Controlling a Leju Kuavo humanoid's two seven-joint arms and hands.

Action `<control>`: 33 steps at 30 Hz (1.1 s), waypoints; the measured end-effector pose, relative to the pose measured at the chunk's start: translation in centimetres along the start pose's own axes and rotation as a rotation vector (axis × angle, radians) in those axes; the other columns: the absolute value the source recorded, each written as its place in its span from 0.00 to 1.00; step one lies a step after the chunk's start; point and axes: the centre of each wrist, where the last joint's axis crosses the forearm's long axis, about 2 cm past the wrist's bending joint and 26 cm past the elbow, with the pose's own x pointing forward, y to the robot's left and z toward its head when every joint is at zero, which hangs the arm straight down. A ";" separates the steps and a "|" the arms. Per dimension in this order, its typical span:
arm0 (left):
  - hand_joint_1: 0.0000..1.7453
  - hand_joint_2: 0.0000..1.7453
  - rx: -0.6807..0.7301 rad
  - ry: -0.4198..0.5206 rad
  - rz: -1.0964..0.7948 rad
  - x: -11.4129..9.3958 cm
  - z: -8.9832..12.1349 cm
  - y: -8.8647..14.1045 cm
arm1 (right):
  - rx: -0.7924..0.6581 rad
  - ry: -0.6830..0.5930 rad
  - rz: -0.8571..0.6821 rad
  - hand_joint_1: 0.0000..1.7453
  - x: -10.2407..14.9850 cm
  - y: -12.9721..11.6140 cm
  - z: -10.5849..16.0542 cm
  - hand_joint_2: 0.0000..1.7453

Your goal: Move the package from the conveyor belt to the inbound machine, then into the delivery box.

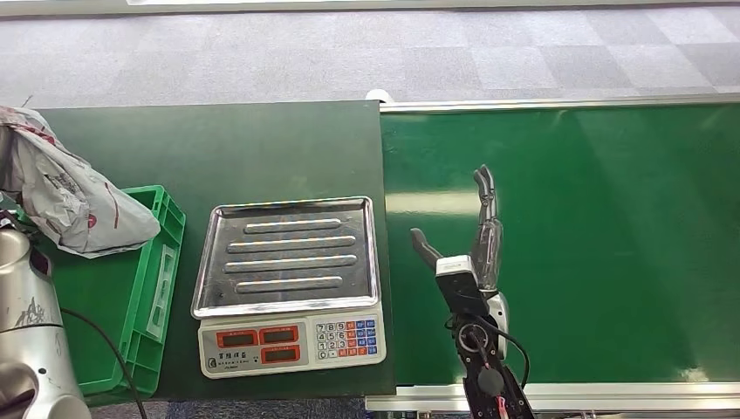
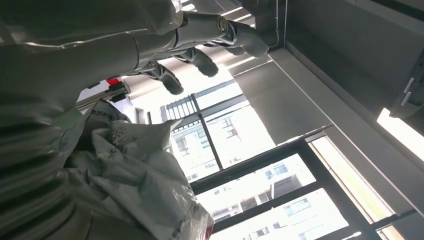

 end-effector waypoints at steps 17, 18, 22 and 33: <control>0.00 1.00 -0.041 0.075 -0.198 -0.8 -3.6 1.2 | 0.039 -0.012 0.009 0.00 -0.1 -0.4 -0.1 1.00; 0.00 1.00 -0.057 0.091 -0.235 -1.1 -3.8 1.3 | 0.040 -0.013 0.009 0.00 -0.1 -0.4 -0.1 1.00; 0.00 1.00 -0.136 0.148 -0.419 -2.1 -5.5 1.7 | 0.031 -0.005 0.011 0.00 -0.1 -0.6 0.3 1.00; 0.00 1.00 -0.248 0.247 -0.702 -0.8 -14.7 4.1 | -0.052 0.071 0.031 0.00 -1.4 -2.0 1.8 1.00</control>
